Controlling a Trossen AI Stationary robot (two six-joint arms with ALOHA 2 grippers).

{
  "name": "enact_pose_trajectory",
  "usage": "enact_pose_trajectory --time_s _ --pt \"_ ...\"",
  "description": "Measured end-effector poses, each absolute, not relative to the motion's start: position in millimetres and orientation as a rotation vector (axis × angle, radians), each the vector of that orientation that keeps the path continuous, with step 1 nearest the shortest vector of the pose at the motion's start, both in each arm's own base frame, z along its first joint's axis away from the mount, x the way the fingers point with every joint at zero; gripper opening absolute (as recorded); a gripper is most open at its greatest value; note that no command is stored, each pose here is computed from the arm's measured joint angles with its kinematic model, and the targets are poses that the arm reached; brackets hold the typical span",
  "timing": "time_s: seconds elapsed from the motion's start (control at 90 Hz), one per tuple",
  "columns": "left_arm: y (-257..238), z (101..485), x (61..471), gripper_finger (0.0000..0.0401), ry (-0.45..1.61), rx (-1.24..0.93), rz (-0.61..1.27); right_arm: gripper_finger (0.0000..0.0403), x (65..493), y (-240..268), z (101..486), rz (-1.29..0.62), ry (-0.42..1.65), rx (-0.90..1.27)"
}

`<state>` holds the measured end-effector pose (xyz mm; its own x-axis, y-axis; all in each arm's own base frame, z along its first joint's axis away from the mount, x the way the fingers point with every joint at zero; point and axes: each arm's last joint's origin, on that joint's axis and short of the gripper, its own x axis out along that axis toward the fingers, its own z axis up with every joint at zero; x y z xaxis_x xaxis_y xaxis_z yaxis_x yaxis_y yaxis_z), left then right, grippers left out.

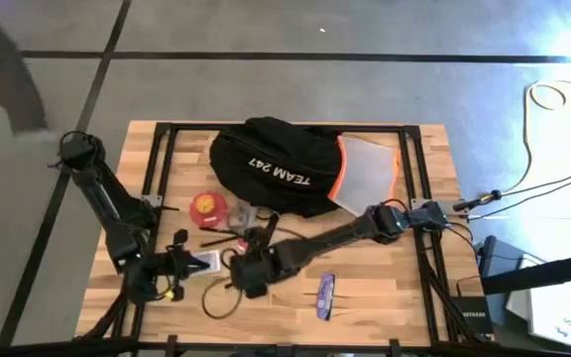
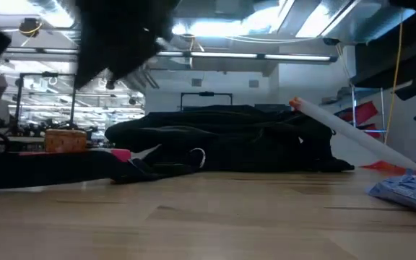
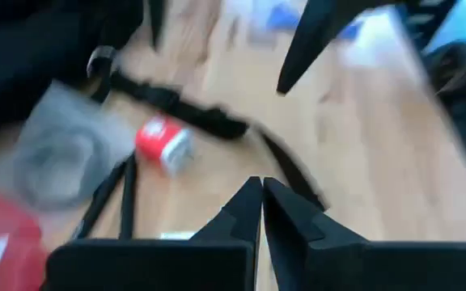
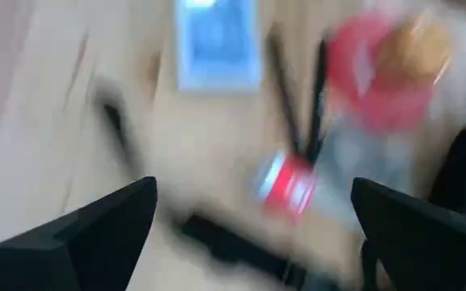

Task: Unpack backpack
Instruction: Move the blue game card to the middle left of the table, then move the blue chocolate bar to the center of the table

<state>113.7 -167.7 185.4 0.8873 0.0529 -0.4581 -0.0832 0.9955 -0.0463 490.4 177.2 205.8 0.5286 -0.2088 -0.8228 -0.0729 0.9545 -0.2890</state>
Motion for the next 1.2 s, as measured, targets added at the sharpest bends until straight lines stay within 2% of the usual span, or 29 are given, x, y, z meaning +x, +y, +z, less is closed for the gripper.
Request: enact_pose_trajectory --time_s 0.156,0.267,0.456,0.556,0.667,0.9,1.0,1.2 --pt "-176.5 201.6 114.8 0.0 0.409 -0.069 -0.055 0.0394 444.0 215.8 185.8 -0.096 1.306 -0.288" --pt "-179.7 203.0 129.7 0.0 0.361 -0.071 -0.043 0.0394 409.2 243.6 183.5 -0.188 1.431 -0.286" --pt "-169.8 191.9 175.7 0.0 0.369 -0.084 -0.021 0.0394 363.3 282.1 197.2 -0.336 1.434 -0.243" --pt "-163.7 186.4 204.6 0.0 0.374 -0.098 -0.149 0.0387 342.8 300.3 202.8 -0.348 1.406 -0.214" --pt "-154.2 178.8 239.5 0.0 0.403 -0.133 -0.157 0.0353 320.7 311.7 198.7 -0.402 1.4 -0.19" --pt "-156.7 158.3 290.5 0.0 0.462 -0.046 -0.163 0.026 263.1 316.4 182.5 -0.538 1.408 -0.162" --pt "-161.0 152.5 304.1 0.0 0.474 -0.006 -0.169 0.0226 241.2 317.9 175.3 -0.503 1.364 -0.088" --pt "-167.3 148.6 314.8 0.0 0.475 0.015 -0.175 0.0163 219.8 298.5 146.7 -0.409 1.135 0.133"
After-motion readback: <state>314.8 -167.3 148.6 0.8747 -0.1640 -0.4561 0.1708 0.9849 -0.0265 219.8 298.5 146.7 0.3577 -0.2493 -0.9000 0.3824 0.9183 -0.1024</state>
